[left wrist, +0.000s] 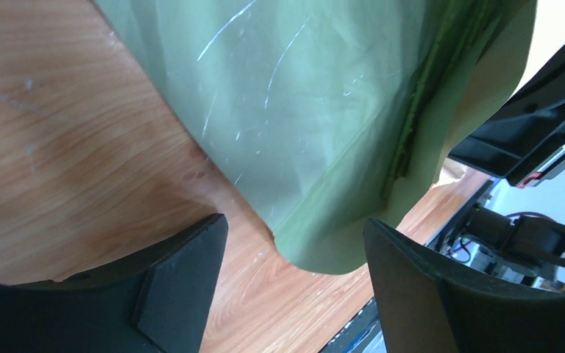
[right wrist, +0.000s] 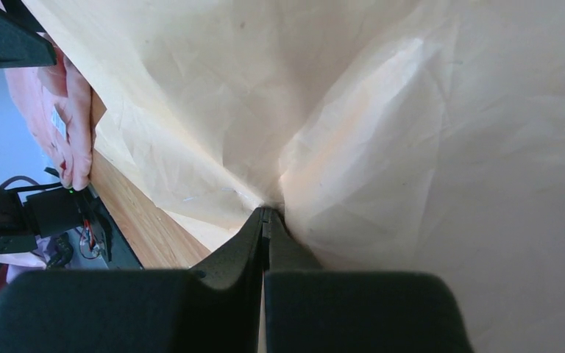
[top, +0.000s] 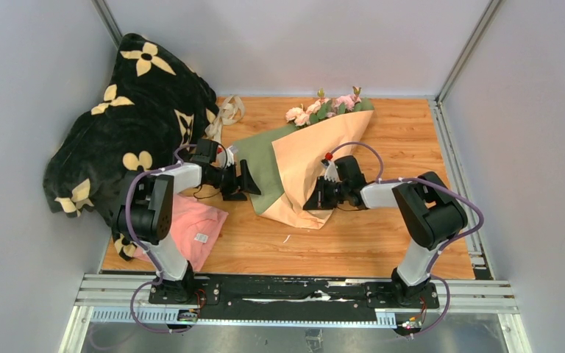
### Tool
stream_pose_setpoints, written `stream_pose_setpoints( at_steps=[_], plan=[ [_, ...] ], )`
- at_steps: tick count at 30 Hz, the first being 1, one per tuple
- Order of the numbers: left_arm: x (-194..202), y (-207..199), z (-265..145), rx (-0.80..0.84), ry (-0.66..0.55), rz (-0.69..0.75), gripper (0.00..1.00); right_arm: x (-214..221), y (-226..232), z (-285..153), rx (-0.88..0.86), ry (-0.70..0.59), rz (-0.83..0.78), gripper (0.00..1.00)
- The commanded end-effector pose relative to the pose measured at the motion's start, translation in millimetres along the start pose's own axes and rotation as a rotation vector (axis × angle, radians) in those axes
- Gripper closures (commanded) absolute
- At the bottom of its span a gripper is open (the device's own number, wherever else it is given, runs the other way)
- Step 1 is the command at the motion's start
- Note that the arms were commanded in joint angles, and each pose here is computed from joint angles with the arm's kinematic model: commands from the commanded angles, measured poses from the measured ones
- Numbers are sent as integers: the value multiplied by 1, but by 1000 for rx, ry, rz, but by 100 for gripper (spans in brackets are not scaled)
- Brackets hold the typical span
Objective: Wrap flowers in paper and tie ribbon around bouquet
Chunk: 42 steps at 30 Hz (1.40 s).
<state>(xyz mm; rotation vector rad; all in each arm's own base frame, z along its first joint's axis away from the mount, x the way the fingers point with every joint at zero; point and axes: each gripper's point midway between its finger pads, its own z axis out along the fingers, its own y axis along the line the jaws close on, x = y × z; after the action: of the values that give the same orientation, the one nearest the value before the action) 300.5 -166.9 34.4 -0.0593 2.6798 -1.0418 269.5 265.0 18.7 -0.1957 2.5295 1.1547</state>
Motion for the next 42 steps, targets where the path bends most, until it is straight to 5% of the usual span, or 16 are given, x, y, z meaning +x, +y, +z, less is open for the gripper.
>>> stream_pose_setpoints(
  at_steps=[1, 13, 17, 24, 34, 42],
  plan=[
    [25, 23, 25, -50, 79, -54, 24, 43, -43, 2, 213, 118, -7, 100],
    [15, 0, 22, 18, 58, 3, 100, 43, -39, 7, 186, 121, -12, 100],
    [3, -29, 8, 77, 13, 108, 100, 41, -40, 12, 178, 113, 5, 100],
    [0, -117, -16, 174, -66, 499, 100, 39, -42, 21, 149, 96, 63, 100],
    [32, -215, 13, 249, 1, 828, 100, 29, -35, 31, 91, 47, 137, 100],
    [41, -200, 67, 194, 70, 868, 100, 6, -17, 17, 39, -91, 197, 100]
  ],
)
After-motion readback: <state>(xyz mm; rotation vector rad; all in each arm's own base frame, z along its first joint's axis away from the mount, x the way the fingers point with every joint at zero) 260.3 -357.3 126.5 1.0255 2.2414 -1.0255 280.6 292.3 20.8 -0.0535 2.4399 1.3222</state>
